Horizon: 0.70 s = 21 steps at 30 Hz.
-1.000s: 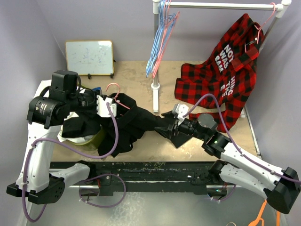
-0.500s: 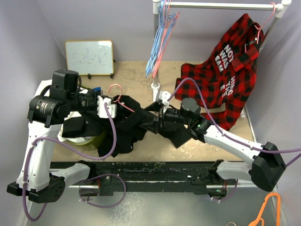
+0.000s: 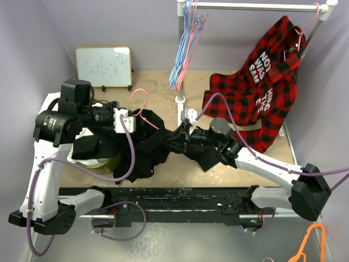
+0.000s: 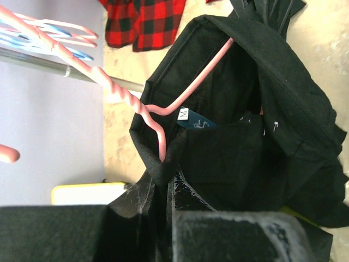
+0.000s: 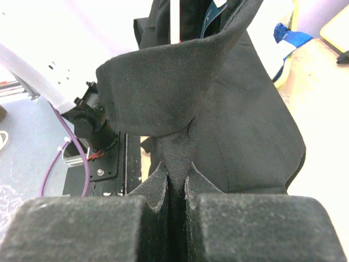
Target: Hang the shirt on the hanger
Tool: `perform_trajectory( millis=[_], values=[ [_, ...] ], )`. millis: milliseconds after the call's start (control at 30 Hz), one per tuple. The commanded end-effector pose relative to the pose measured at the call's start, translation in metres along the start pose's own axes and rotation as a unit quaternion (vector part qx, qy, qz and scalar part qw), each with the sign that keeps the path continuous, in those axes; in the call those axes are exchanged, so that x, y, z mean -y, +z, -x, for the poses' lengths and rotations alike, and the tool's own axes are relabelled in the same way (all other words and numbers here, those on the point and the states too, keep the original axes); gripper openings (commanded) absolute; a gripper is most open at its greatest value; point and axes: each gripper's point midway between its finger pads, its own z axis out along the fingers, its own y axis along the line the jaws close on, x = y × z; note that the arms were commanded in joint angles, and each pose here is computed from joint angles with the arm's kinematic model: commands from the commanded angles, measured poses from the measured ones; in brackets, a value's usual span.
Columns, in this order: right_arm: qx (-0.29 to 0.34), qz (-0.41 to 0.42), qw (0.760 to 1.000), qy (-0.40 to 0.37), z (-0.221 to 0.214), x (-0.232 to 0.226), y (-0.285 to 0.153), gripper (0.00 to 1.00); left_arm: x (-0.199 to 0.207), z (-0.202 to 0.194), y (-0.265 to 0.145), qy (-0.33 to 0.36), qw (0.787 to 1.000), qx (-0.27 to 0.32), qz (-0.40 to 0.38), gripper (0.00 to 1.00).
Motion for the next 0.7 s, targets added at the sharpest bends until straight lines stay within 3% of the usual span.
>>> perform_trajectory(
  millis=[0,100,267,433,500,533,567,600,633,667],
  values=[
    [0.057,-0.081,0.995,0.028,0.018,0.006,-0.029,0.00,-0.023,-0.012,0.007,-0.040,0.998,-0.009,0.050,0.00],
    [0.065,-0.134,0.987,0.060,0.009,0.008,-0.057,0.00,-0.030,-0.030,0.011,-0.070,0.994,-0.036,0.070,0.08],
    [0.079,-0.202,0.973,0.081,0.005,0.012,-0.094,0.00,-0.028,-0.030,0.016,-0.102,0.992,-0.026,0.067,0.29],
    [0.055,-0.226,0.967,0.104,-0.008,0.012,-0.105,0.00,-0.034,-0.026,0.016,-0.110,0.991,-0.021,0.071,0.25],
    [0.055,-0.232,0.965,0.111,-0.010,0.013,-0.107,0.00,-0.032,-0.018,0.016,-0.120,0.991,-0.005,0.060,0.30],
    [0.055,-0.237,0.963,0.116,-0.011,0.014,-0.108,0.00,-0.030,-0.012,0.015,-0.125,0.991,0.007,0.054,0.37],
    [0.053,-0.244,0.961,0.123,-0.013,0.016,-0.109,0.00,-0.028,-0.005,0.014,-0.132,0.990,0.021,0.045,0.54],
    [0.048,-0.250,0.958,0.131,-0.016,0.017,-0.110,0.00,-0.025,0.003,0.013,-0.138,0.989,0.035,0.037,0.87],
    [0.041,-0.255,0.956,0.142,-0.020,0.018,-0.111,0.00,-0.024,0.011,0.011,-0.144,0.988,0.048,0.031,0.99],
    [0.035,-0.259,0.953,0.153,-0.023,0.018,-0.112,0.00,-0.025,0.017,0.009,-0.154,0.986,0.058,0.031,0.99]
  ],
)
